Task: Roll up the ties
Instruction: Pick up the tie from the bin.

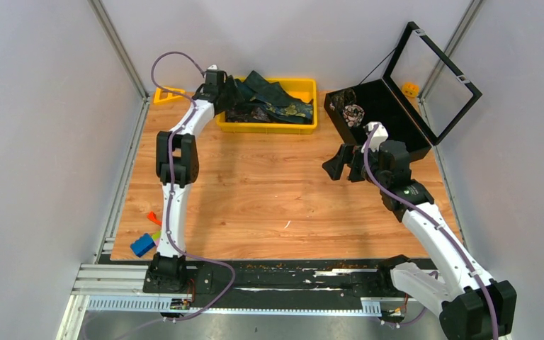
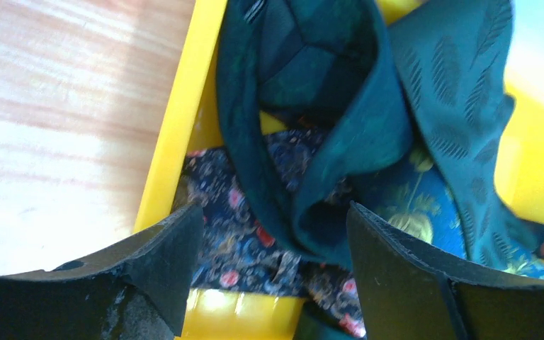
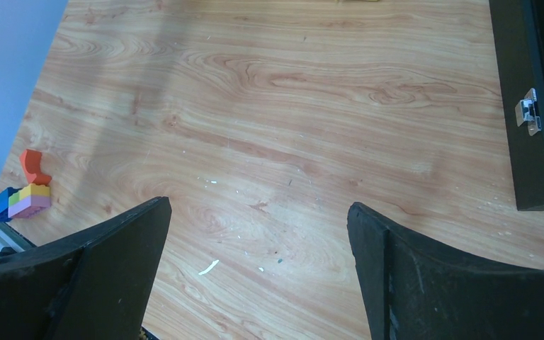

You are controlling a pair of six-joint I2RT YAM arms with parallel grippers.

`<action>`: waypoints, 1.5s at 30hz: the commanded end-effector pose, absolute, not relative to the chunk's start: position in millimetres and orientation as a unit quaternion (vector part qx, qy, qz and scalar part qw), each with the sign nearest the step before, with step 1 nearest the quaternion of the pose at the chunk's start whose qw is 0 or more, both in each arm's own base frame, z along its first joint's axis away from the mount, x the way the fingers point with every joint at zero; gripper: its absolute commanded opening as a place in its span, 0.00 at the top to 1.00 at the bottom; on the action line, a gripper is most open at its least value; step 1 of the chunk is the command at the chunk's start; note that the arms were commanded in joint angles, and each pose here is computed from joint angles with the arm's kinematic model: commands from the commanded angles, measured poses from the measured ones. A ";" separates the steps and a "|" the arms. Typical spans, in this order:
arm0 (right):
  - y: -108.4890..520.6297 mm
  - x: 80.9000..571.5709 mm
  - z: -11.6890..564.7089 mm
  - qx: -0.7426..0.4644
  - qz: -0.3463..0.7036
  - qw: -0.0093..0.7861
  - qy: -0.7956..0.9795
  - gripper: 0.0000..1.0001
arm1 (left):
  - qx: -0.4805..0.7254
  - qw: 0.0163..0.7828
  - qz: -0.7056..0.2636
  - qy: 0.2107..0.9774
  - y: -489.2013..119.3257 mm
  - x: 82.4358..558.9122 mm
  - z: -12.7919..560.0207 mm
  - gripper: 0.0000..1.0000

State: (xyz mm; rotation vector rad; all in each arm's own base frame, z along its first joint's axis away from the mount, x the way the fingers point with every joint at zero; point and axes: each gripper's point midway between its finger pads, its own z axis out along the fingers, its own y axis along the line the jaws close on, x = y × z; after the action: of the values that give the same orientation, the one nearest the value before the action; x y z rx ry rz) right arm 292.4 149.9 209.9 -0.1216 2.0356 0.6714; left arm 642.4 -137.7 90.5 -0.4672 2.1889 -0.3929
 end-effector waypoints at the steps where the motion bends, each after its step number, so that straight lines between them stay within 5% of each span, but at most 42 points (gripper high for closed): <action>1: 155.7 295.7 226.7 -0.061 0.291 0.494 0.817 0.02 | -0.185 0.482 -0.233 0.824 -148.6 679.4 136.8 0.20; 14: 158.4 294.6 224.0 -0.066 0.296 0.488 0.818 0.03 | -0.214 0.478 -0.291 0.800 -158.2 703.0 98.3 0.45; 19: 155.1 294.9 224.1 -0.062 0.288 0.491 0.820 0.03 | -0.224 0.464 -0.324 0.793 -168.0 702.1 103.1 0.97; 20: 154.5 295.2 223.8 -0.060 0.287 0.492 0.820 0.03 | -0.225 0.463 -0.326 0.793 -168.4 700.1 106.9 1.00; 45: 150.1 299.2 212.2 -0.052 0.270 0.483 0.831 0.03 | -0.194 0.498 -0.361 0.764 -169.0 548.1 293.1 1.00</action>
State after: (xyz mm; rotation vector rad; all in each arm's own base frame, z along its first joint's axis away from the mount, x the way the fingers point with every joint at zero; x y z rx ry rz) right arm 293.0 152.3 203.2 -0.1275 2.0596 0.6815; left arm 569.7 -163.0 258.2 -0.5265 1.9008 -0.8563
